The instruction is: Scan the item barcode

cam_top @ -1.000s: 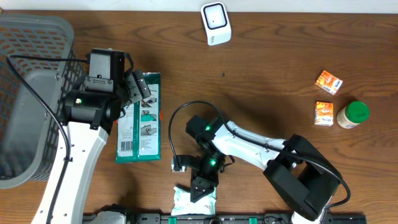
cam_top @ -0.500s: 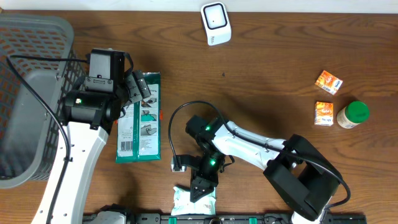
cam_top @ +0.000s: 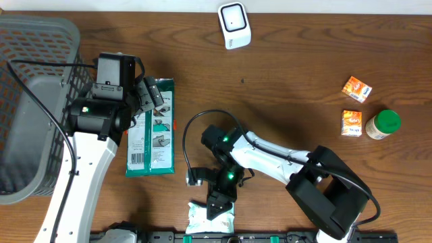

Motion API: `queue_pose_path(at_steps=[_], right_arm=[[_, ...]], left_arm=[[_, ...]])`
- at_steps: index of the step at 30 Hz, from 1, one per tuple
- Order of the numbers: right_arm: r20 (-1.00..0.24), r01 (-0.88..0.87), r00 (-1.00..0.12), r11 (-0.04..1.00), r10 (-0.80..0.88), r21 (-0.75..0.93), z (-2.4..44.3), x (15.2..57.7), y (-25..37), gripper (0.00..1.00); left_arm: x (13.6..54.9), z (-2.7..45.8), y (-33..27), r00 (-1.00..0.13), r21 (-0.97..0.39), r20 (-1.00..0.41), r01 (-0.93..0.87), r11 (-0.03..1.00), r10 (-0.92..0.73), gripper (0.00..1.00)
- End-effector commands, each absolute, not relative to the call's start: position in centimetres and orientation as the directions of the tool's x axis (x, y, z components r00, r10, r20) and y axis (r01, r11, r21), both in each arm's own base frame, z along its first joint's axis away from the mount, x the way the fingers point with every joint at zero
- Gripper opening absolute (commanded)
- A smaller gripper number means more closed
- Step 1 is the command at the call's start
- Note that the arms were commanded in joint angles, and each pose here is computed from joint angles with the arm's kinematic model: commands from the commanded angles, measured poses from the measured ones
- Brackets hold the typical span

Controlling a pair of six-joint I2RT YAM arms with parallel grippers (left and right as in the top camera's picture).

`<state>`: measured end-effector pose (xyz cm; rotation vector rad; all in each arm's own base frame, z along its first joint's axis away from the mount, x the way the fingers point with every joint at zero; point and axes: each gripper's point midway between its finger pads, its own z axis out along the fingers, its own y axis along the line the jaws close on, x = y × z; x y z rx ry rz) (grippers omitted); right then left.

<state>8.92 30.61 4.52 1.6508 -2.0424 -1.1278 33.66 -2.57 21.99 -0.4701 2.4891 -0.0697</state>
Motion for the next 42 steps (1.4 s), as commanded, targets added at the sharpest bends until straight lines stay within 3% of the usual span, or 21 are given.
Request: queue_pose_path(at_steps=[1,8,12,21,36,42], right_arm=[[-0.213,-0.704,-0.352,0.108,-0.911,0.702,4.2,9.9,30.5,0.61],[-0.184,-0.691,-0.408,0.171,-0.894,0.702,5.8,12.5,29.5,0.67],[-0.159,-0.766,-0.319,0.155,-0.934,0.624,4.4,13.0,27.8,0.74],[-0.185,-0.789,-0.205,0.05,-0.961,0.612,3.1,10.9,29.1,0.8],[-0.12,-0.697,-0.158,0.025,-0.98,0.717,3.3,7.1,28.6,0.42],[-0.123,-0.696,-0.159,0.024,-0.98,0.717,3.3,7.1,28.7,0.34]], left_arm=[[33.9,22.6,-2.3,-0.75,-0.145,-0.569,-0.313,0.938,-0.338,0.93],[33.9,22.6,-2.3,-0.75,-0.145,-0.569,-0.313,0.939,-0.338,0.93],[33.9,22.6,-2.3,-0.75,-0.145,-0.569,-0.313,0.939,-0.338,0.93],[33.9,22.6,-2.3,-0.75,-0.145,-0.569,-0.313,0.939,-0.338,0.93],[33.9,22.6,-2.3,-0.75,-0.145,-0.569,-0.313,0.939,-0.338,0.93],[33.9,22.6,-2.3,-0.75,-0.145,-0.569,-0.313,0.939,-0.338,0.93]])
